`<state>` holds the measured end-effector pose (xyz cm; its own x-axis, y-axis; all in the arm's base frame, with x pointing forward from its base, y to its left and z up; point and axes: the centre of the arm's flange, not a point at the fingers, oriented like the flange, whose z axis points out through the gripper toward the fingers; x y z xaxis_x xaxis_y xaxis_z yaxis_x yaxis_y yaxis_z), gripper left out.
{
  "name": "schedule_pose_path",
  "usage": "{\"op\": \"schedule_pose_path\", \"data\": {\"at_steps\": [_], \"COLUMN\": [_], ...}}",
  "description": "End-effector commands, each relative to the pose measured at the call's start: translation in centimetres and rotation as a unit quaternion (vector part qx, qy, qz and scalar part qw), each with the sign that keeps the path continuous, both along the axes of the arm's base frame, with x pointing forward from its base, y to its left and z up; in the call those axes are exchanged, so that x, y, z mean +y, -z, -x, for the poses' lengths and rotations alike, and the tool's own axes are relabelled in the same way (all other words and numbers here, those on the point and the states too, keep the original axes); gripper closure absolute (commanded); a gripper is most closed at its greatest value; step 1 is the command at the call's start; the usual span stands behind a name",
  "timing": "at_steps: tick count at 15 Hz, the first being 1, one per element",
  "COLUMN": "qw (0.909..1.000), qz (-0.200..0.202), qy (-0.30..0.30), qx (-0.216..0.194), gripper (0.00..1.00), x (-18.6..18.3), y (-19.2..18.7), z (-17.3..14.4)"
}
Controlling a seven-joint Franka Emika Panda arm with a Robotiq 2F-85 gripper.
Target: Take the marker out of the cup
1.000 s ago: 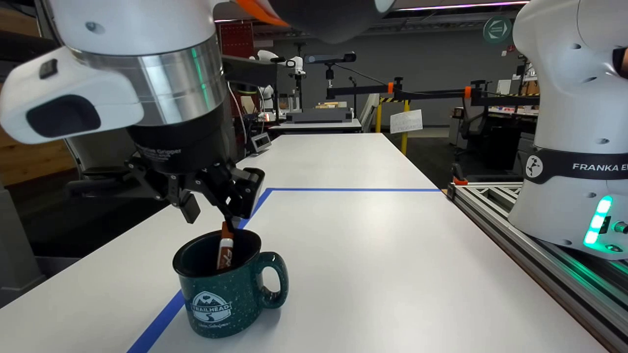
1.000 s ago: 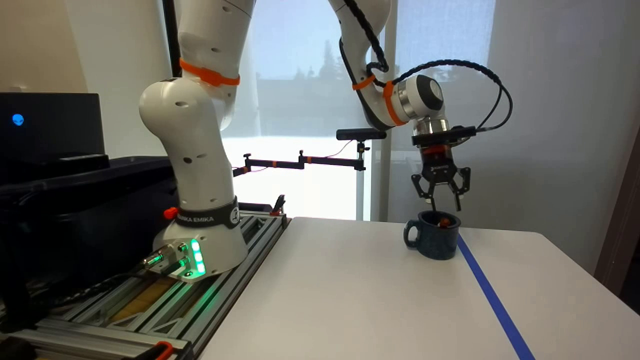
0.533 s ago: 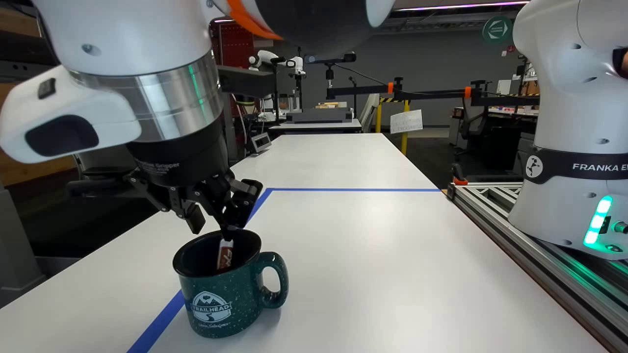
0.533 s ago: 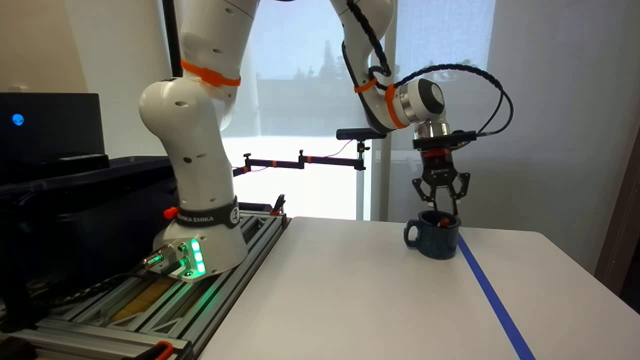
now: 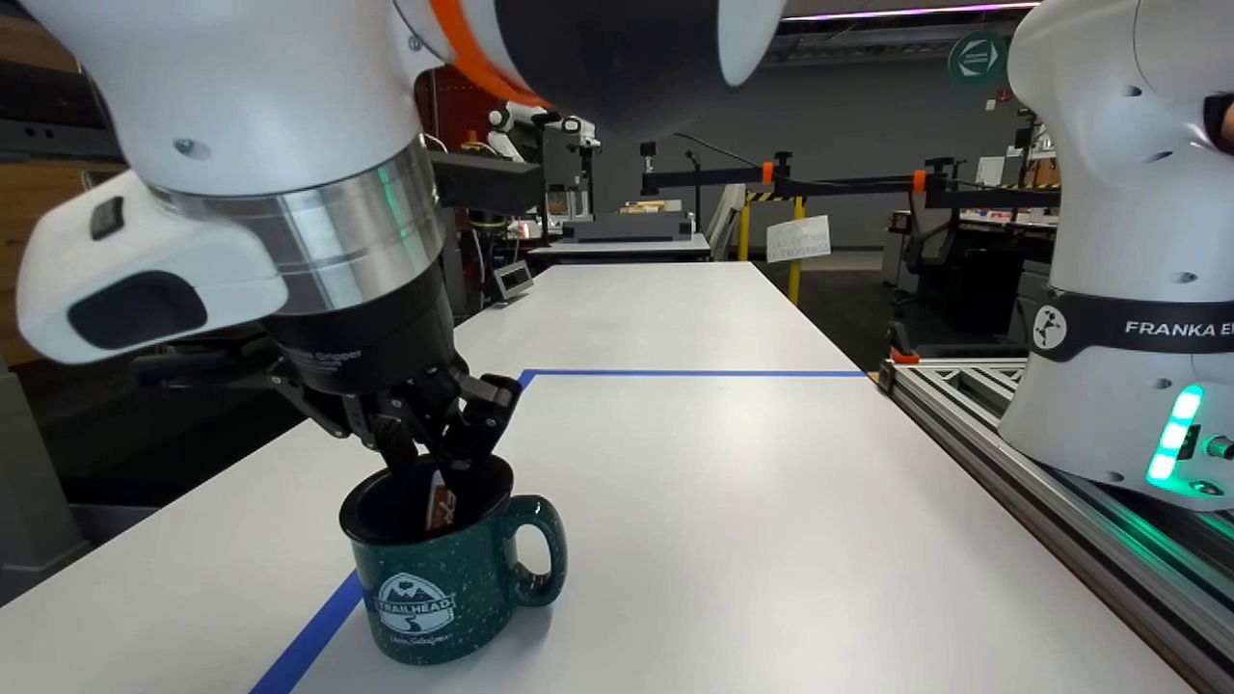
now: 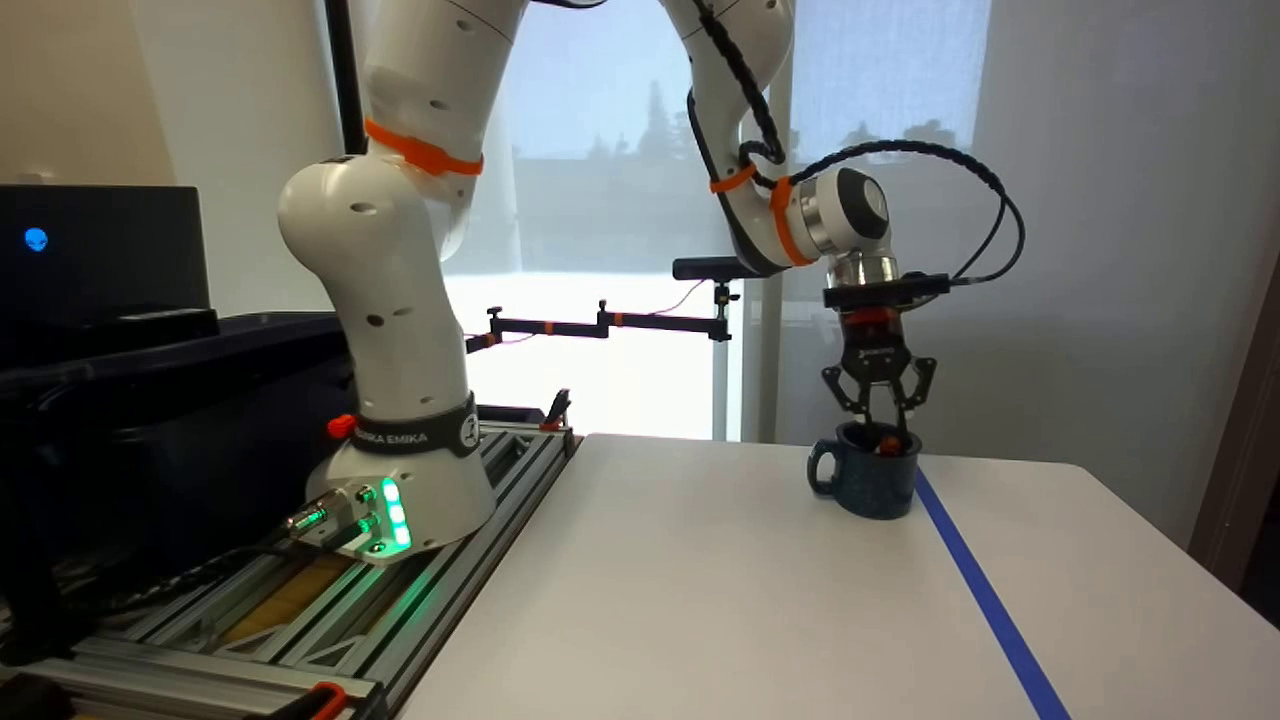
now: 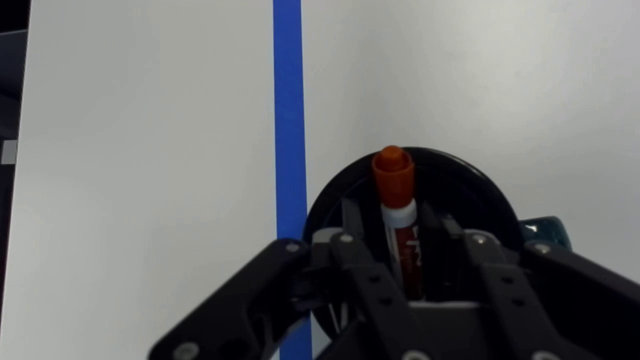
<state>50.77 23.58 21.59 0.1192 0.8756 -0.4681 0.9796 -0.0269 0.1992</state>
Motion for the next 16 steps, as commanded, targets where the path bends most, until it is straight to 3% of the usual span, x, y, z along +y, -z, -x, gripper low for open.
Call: {"op": "schedule_pose_path", "data": {"at_steps": [1, 7, 9, 11, 16], "qw": [0.9999, 0.9998, 0.9998, 0.9998, 0.9999], "qz": [0.010, 0.014, 0.013, 0.012, 0.011], "qy": [0.010, 0.011, 0.010, 0.009, 0.008], "qx": [0.003, 0.011, 0.012, 0.012, 0.007], "gripper": [0.60, 0.67, 0.77, 1.00, 0.95], "x": [0.4, 0.2, 0.2, 0.2, 0.3], "y": [0.4, 1.2, 1.4, 1.5, 0.5], "z": [-0.3, -0.2, -0.1, -0.1, 0.2]}}
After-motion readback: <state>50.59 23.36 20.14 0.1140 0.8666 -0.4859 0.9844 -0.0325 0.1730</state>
